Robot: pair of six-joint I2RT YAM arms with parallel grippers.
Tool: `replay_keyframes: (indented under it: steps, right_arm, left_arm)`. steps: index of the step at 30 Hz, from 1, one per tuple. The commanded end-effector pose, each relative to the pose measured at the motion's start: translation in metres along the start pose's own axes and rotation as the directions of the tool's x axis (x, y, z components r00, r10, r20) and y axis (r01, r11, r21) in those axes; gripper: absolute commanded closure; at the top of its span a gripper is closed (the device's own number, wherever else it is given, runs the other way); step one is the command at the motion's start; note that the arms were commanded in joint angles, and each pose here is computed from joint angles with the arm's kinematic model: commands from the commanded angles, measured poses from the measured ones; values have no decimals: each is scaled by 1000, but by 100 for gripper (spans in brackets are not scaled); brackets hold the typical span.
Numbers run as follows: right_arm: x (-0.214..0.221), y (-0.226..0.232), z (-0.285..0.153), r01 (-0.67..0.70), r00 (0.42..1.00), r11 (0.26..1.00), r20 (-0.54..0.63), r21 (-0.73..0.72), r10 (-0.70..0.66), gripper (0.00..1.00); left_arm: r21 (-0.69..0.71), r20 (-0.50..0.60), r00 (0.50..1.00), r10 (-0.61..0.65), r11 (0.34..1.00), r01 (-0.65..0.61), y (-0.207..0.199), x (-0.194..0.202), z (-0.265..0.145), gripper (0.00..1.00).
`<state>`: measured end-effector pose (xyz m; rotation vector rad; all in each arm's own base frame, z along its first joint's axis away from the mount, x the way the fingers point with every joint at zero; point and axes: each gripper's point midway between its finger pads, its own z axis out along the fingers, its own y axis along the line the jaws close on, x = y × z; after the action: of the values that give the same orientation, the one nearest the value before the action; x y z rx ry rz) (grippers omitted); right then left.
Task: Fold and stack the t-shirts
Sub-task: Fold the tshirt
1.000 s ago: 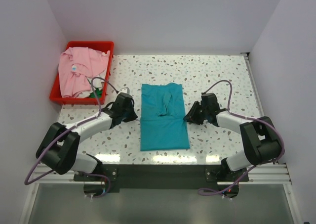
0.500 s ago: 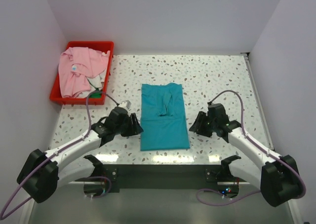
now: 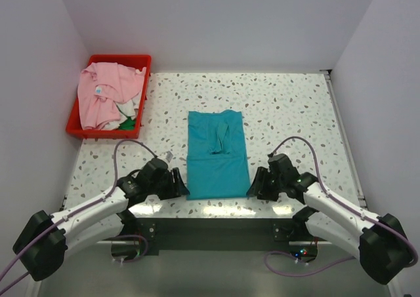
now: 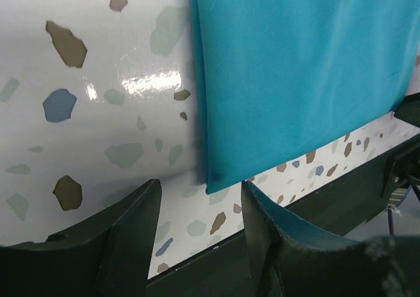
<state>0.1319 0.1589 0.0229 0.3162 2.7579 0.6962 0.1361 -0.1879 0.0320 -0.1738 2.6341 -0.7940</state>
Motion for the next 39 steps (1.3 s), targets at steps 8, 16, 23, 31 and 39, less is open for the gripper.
replay_keyframes:
  steps: [8, 16, 23, 31, 39]
  right_arm:
    - [3, -1, 13, -72, 997, 997, 19, -4, 72, 51]
    - [8, -7, 21, -112, 993, 994, 28, -15, 112, 58]
    - [9, -10, 21, -132, 990, 991, 48, -23, 133, 71]
    - [7, -6, 19, -81, 995, 996, 50, -40, 83, 100]
    - [46, -9, 6, 20, 998, 998, -52, -55, -23, 100]
  left_arm:
    - [-2, -63, 997, -36, 999, 36, 4, 23, 10, 47]
    - [-41, -88, 995, -48, 998, 44, 11, 34, 16, 49]
    - [-61, -103, 993, -59, 997, 53, 12, 40, 22, 57]
    - [-37, -80, 997, -11, 999, 8, -5, 26, 27, 88]
    - [-66, -78, 997, 22, 997, -27, -11, 34, 10, 100]
